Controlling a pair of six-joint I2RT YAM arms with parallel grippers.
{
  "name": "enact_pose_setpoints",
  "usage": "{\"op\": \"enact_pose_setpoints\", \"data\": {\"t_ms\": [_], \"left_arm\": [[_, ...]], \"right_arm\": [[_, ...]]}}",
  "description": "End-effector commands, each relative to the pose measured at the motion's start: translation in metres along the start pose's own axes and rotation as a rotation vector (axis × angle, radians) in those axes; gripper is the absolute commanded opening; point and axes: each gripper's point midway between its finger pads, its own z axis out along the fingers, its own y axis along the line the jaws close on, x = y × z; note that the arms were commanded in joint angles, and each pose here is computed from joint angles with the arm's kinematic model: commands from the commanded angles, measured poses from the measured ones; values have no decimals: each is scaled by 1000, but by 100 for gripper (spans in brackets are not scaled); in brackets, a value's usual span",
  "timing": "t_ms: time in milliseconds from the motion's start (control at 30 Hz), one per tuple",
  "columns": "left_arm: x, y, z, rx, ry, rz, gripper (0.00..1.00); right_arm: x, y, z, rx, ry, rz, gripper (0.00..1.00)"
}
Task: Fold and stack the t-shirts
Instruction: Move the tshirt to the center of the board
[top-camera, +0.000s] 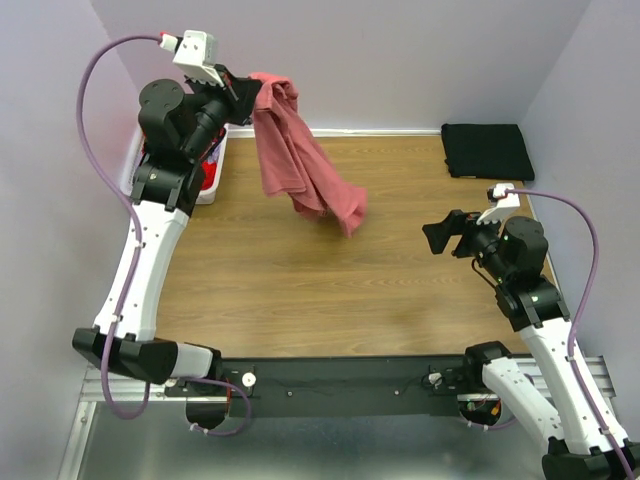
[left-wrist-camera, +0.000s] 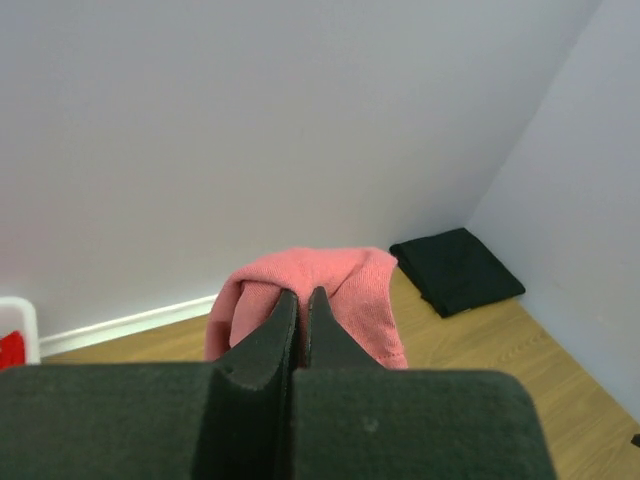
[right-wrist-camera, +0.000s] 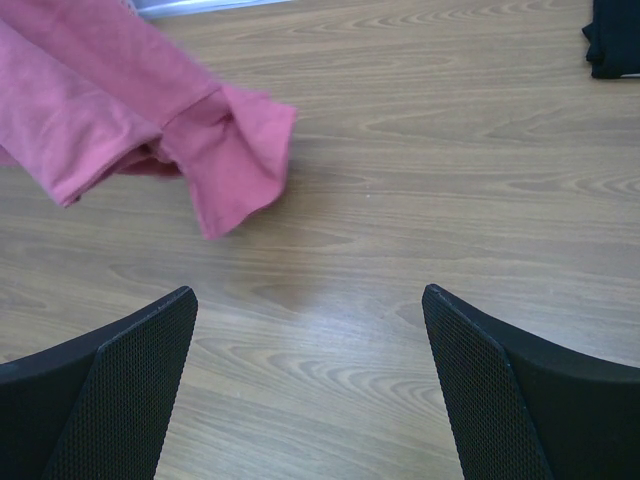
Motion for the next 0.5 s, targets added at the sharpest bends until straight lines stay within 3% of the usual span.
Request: {"op": "enact_pose_setpoints", "data": {"t_ms": [0,233,467], "left_arm": [[-65,-9,-44,-53,-157,123,0],[-36,-31,-46,58,-84,138,0],[48,-127,-14,346,24,-7,0]], "right_arm": [[-6,7,-2,-31,-4,-13,100],[-3,7,-3,-29,-1,-1,100],[-5,6,-5,-16,-12,19,100]]}}
